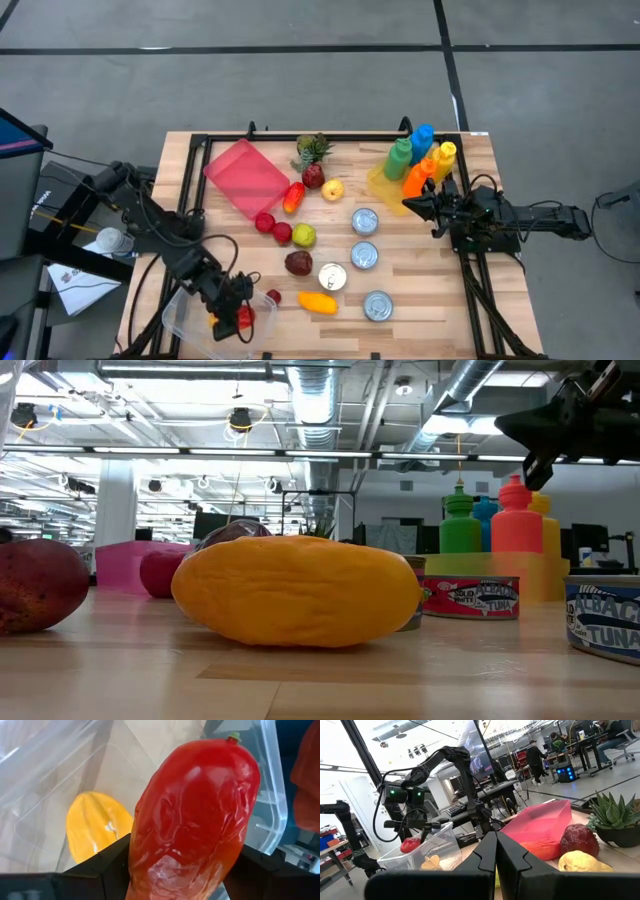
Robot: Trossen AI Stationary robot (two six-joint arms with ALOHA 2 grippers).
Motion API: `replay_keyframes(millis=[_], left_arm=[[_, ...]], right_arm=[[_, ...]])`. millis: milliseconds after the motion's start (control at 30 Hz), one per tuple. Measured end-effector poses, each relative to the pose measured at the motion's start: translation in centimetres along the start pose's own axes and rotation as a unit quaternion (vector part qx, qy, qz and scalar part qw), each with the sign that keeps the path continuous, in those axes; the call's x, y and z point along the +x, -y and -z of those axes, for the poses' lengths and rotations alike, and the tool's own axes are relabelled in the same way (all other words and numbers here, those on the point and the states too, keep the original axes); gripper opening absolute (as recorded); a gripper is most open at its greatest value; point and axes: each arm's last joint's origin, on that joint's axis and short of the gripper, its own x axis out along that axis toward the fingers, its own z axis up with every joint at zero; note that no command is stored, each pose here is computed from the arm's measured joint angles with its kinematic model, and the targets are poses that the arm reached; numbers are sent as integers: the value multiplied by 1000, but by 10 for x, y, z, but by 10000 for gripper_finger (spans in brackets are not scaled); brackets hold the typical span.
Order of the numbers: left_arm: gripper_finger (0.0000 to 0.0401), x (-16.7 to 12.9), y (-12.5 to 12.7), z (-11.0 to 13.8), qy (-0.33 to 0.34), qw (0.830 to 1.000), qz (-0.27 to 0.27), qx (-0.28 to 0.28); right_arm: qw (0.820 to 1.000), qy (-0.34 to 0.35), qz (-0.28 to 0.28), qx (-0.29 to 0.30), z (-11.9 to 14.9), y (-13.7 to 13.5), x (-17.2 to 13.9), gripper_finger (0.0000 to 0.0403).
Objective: Pick & Place Food Item
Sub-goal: Put the bottom red mango into the transparent bin, then put the bottom dark red apple into the transparent bin
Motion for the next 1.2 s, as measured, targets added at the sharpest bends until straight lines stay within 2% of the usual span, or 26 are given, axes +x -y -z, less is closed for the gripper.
replay_keyframes(millis=[400, 600, 833, 1033, 1200], left_arm=[[251, 6, 4, -3, 6, 1000, 11, 4], [303, 6, 7, -4, 10, 1000, 29, 4], [354, 3, 6, -4, -28, 999, 44, 1], [351, -33, 1, -12, 5, 995, 96, -11], [338, -80, -14, -23, 113, 983, 137, -34]], right_arm=[[1000, 0, 0, 0, 0, 0, 0, 0], [1000, 0, 0, 0, 0, 0, 0, 0], [1000, 0, 0, 0, 0, 0, 0, 0], [1000, 0, 0, 0, 0, 0, 0, 0], [1000, 0, 0, 0, 0, 0, 0, 0]])
